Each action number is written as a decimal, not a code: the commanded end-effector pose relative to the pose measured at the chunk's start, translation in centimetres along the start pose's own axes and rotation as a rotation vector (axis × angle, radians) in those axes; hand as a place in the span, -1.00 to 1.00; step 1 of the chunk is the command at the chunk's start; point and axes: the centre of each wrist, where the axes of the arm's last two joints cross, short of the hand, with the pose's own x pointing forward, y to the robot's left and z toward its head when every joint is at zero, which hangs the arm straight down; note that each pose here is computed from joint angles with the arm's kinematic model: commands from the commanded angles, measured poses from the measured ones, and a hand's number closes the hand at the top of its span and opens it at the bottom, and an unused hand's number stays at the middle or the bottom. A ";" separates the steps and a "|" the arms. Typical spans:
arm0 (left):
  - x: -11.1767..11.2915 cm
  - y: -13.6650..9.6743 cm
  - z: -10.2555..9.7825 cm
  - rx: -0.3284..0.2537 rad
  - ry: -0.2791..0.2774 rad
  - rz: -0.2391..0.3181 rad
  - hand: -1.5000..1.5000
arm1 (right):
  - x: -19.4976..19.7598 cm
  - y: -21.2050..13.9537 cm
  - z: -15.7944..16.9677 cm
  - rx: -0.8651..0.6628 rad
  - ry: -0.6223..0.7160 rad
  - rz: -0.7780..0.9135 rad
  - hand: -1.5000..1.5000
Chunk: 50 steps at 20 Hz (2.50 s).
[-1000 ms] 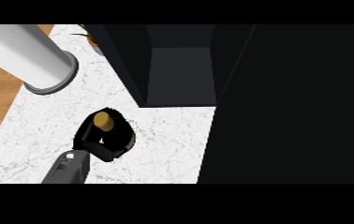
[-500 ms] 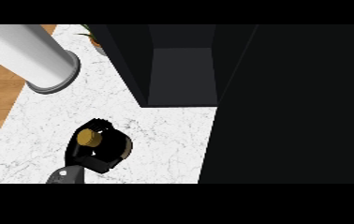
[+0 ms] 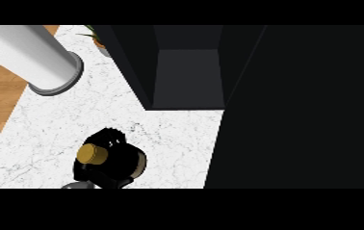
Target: Pick up the wine, place it into the cabinet and close the cabinet
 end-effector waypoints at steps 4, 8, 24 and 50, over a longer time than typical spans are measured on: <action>3.7 -5.2 -1.2 -0.067 -0.030 0.039 1.00 | 3.0 -0.9 2.1 -0.005 -0.075 -0.028 -1.00; 4.4 -7.6 -1.4 -0.079 -0.004 0.056 1.00 | 2.9 -0.3 3.2 0.002 -0.059 -0.043 -1.00; 6.3 -12.5 -7.4 0.056 -0.074 -0.146 1.00 | 3.6 -1.5 3.6 0.010 -0.062 -0.017 -1.00; 5.2 -12.8 -18.5 0.051 -0.019 -0.184 1.00 | 2.0 -0.9 3.4 -0.004 -0.060 -0.039 -1.00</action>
